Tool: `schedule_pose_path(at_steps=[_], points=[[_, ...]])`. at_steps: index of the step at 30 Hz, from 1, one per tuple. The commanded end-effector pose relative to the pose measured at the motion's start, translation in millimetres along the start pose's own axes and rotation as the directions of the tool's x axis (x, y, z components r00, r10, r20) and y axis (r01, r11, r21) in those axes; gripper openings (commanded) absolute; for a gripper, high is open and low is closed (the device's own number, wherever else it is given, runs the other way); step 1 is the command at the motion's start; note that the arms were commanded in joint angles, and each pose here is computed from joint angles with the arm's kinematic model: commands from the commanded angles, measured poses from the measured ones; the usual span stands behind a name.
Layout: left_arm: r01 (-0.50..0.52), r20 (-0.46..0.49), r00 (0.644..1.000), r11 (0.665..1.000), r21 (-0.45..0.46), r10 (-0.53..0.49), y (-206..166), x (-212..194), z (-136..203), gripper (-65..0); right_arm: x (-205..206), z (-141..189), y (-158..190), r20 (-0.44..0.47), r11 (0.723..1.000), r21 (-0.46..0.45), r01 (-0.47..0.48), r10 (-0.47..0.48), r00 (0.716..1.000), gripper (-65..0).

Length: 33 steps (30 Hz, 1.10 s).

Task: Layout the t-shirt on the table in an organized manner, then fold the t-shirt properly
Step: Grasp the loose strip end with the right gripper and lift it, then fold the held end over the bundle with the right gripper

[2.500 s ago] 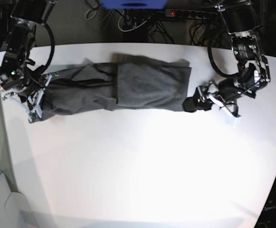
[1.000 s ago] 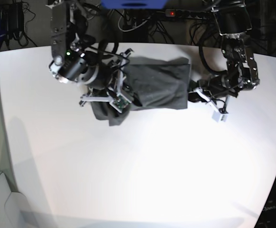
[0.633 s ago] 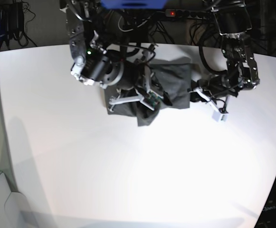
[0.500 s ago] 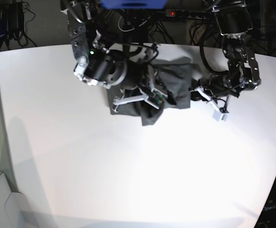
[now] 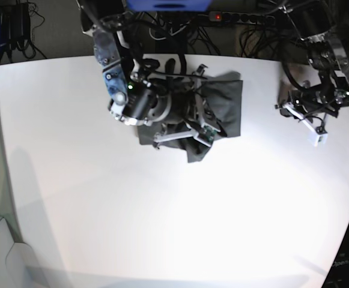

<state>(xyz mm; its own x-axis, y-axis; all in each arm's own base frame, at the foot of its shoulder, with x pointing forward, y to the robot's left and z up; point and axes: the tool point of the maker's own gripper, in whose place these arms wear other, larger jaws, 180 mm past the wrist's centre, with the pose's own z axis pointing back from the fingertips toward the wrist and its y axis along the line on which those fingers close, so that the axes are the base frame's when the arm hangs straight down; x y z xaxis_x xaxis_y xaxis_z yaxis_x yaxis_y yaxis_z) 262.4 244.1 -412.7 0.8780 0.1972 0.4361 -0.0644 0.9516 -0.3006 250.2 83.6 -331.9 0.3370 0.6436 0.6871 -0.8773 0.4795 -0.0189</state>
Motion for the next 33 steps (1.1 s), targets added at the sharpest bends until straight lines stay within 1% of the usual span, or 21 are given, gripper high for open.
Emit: schedule_pose_path(at_steps=[1,6,8,14,19,22,28,30,32,33], points=[[0.013,0.041,0.999,0.999,0.029,-0.014,10.5,12.7,14.4,-64.6,23.3,2.9,2.2,0.07,1.0,0.005,-0.018,0.017,0.997,-65.0],[0.016,0.076,0.997,0.997,0.07,-0.021,21.6,21.0,30.7,-64.6,34.2,-1.6,20.3,0.09,0.997,0.045,-0.064,0.06,0.994,-65.0],[0.016,0.065,0.998,0.997,0.078,-0.021,24.7,15.8,31.6,-64.6,39.5,-3.0,26.9,0.11,0.995,0.059,-0.081,0.074,0.991,-65.0],[0.011,0.047,0.999,0.997,0.08,-0.015,25.9,5.8,30.5,-64.6,28.3,-14.4,31.3,0.072,0.994,0.091,-0.065,0.058,0.996,-65.0],[0.01,0.046,0.999,0.997,0.076,-0.013,24.9,3.6,29.4,-64.6,30.7,-15.8,27.6,0.071,0.994,0.087,-0.071,0.065,0.995,-64.2],[0.01,0.046,0.999,0.997,0.076,-0.013,24.9,3.6,29.4,-64.6,33.4,-15.3,25.6,0.076,0.994,0.082,-0.075,0.069,0.995,-57.3],[0.009,0.047,0.999,0.997,0.075,-0.013,24.3,4.0,29.1,-64.6,40.0,-14.1,28.7,0.094,0.993,0.091,-0.071,0.063,0.994,-37.2],[0.009,0.046,0.999,0.997,0.075,-0.012,24.4,3.3,29.1,-64.6,45.8,-12.6,36.8,0.126,0.989,0.134,-0.059,0.042,0.991,-34.0],[0.009,0.046,0.999,0.997,0.075,-0.012,24.4,3.3,29.1,-64.6,52.8,-9.7,42.2,0.159,0.985,0.167,-0.053,0.026,0.987,-34.2],[0.009,0.046,0.999,0.997,0.075,-0.012,24.4,3.3,29.1,-64.6,59.1,-6.0,41.4,0.181,0.984,0.167,-0.06,0.03,0.983,-34.4]])
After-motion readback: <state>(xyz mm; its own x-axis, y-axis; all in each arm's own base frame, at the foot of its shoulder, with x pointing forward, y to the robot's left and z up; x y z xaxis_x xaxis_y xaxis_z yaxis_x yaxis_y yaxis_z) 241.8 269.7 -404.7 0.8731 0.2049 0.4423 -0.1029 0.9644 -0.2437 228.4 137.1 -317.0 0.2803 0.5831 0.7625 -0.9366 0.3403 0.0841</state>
